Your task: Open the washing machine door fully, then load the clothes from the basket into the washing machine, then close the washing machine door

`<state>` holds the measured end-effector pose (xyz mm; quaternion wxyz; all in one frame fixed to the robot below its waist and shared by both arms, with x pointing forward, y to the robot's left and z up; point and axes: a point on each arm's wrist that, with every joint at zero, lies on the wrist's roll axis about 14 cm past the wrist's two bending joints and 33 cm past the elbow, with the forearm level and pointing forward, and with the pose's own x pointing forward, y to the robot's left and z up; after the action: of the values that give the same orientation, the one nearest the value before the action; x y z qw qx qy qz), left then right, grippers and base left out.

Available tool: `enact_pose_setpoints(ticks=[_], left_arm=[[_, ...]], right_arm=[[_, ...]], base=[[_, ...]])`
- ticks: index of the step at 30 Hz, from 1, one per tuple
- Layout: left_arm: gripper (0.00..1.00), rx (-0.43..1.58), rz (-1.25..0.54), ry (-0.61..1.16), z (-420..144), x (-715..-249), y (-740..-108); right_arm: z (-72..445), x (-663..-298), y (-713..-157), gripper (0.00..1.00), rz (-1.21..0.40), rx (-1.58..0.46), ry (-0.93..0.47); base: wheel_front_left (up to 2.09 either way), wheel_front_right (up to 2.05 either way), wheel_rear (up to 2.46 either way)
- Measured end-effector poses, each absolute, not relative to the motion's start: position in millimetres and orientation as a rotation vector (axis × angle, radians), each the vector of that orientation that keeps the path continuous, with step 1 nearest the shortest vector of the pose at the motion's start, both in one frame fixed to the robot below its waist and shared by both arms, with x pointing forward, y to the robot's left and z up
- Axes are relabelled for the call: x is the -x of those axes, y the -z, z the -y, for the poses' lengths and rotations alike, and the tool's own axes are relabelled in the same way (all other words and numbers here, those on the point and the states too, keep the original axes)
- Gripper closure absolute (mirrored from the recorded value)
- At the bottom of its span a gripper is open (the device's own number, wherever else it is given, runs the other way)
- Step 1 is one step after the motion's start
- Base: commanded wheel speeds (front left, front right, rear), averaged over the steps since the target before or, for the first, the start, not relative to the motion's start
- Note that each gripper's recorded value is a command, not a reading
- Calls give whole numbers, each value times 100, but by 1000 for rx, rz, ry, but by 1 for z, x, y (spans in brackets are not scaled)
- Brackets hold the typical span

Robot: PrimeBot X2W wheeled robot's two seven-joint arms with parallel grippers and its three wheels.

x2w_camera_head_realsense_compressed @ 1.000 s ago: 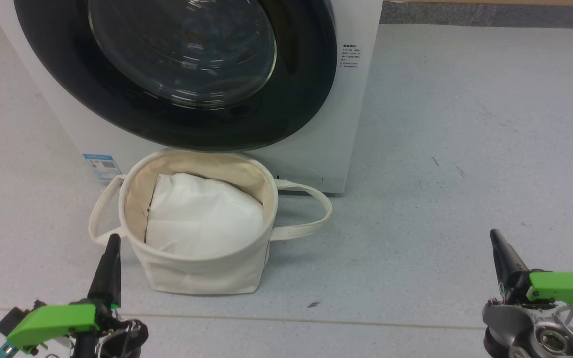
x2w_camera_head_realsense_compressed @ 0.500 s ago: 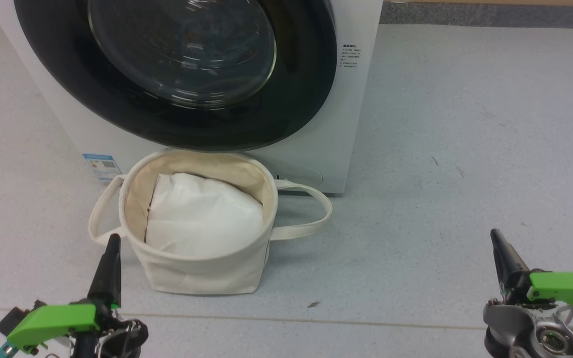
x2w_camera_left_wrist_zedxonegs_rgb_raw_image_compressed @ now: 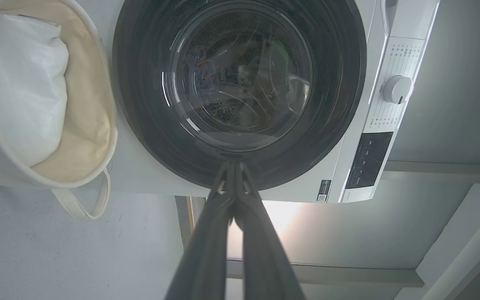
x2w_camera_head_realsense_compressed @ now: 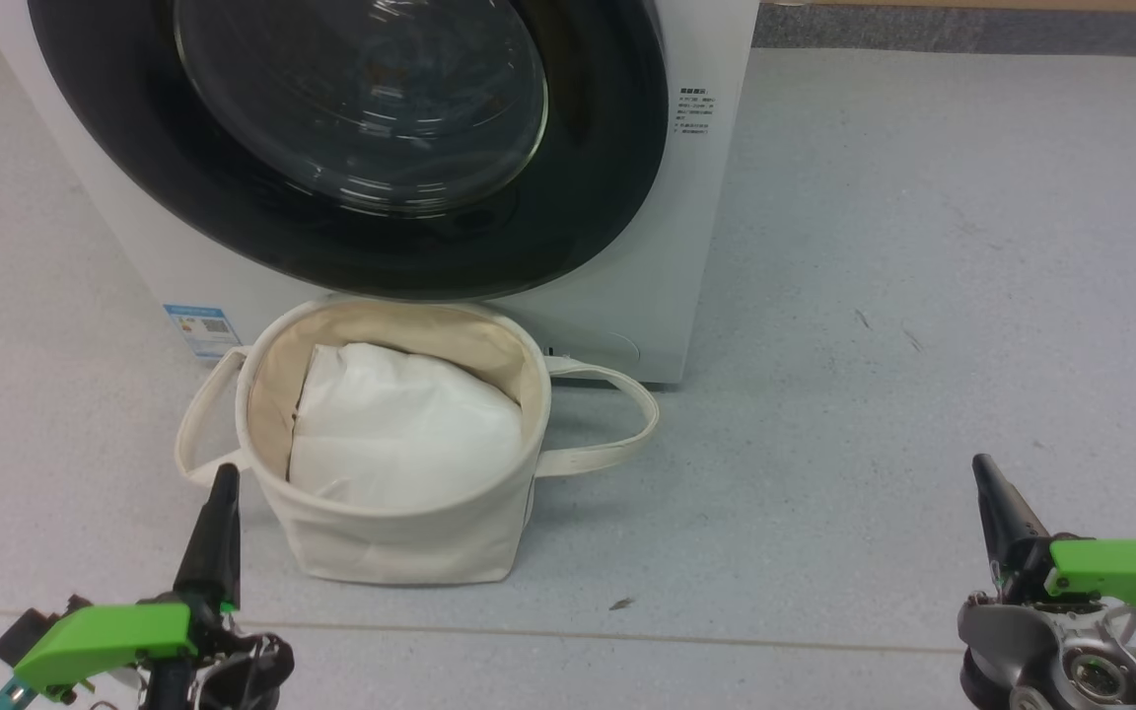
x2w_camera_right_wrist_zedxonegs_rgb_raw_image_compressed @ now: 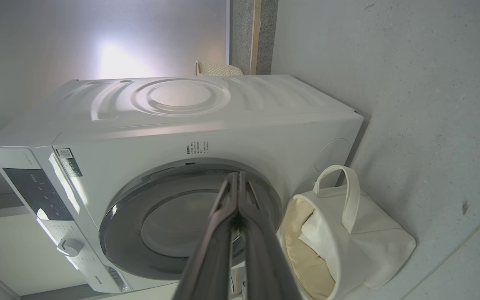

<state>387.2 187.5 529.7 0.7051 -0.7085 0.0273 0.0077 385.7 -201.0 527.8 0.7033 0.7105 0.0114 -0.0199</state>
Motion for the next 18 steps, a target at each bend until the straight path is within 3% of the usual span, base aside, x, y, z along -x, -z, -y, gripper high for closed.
enact_pose_setpoints(ticks=[18], left_arm=[[100,1575,-61,-17,-187,-387,-530]], right_arm=[[201,-386,-528,100,-26,-1580,44]], base=[[0,0,0]])
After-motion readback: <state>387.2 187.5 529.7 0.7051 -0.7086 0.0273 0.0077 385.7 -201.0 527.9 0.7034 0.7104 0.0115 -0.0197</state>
